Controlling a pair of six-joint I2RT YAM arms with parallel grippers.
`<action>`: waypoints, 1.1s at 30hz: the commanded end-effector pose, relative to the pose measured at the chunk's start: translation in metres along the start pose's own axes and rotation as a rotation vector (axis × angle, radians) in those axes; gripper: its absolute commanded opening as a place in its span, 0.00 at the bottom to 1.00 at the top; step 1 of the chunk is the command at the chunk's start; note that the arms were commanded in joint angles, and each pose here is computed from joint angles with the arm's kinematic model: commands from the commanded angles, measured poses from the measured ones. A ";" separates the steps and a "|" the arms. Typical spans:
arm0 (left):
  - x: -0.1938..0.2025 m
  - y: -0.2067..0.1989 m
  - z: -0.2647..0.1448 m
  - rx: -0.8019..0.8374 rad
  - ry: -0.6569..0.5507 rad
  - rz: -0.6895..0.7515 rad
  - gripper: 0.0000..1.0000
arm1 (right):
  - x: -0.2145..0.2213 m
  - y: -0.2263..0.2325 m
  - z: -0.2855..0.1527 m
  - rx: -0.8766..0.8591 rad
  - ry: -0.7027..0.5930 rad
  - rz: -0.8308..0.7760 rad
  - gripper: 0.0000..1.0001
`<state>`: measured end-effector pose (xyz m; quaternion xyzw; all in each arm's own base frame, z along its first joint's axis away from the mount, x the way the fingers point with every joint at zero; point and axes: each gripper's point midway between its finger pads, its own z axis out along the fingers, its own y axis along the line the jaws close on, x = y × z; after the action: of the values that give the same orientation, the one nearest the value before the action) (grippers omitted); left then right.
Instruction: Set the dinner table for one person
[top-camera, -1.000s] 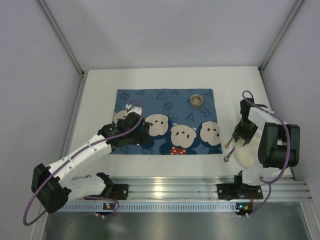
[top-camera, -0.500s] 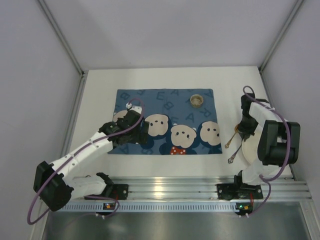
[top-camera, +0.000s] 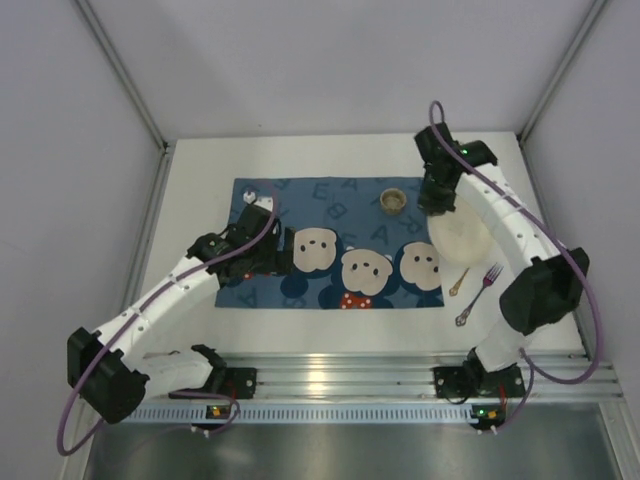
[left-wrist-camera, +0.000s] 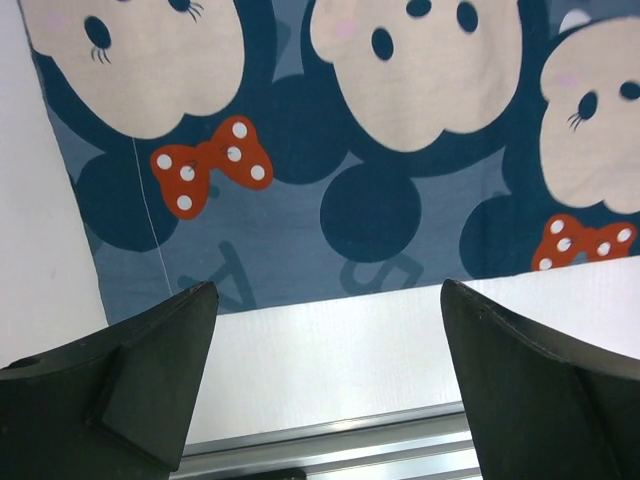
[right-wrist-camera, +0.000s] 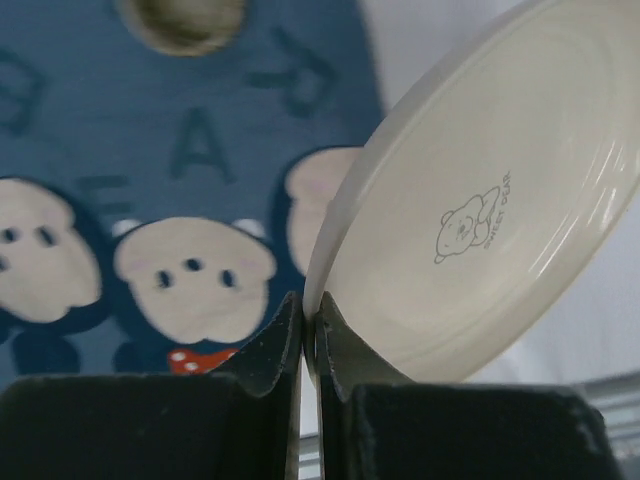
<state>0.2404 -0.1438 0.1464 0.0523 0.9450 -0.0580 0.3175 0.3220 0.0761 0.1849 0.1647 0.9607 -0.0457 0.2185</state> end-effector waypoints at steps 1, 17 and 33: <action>-0.024 0.000 -0.020 0.011 -0.050 -0.056 0.99 | 0.005 0.083 -0.031 -0.121 0.005 -0.081 0.00; -0.008 0.042 -0.069 -0.097 -0.106 -0.161 0.98 | 0.111 0.364 0.012 -0.617 0.140 -0.343 0.00; -0.003 0.046 -0.075 -0.097 -0.106 -0.151 0.98 | 0.150 0.399 0.025 -0.798 0.192 -0.424 0.60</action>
<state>0.2032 -0.0899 0.2020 -0.0408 0.9300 -0.0454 0.3624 0.3433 0.4738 0.0807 -0.1031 0.9466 0.2687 0.1456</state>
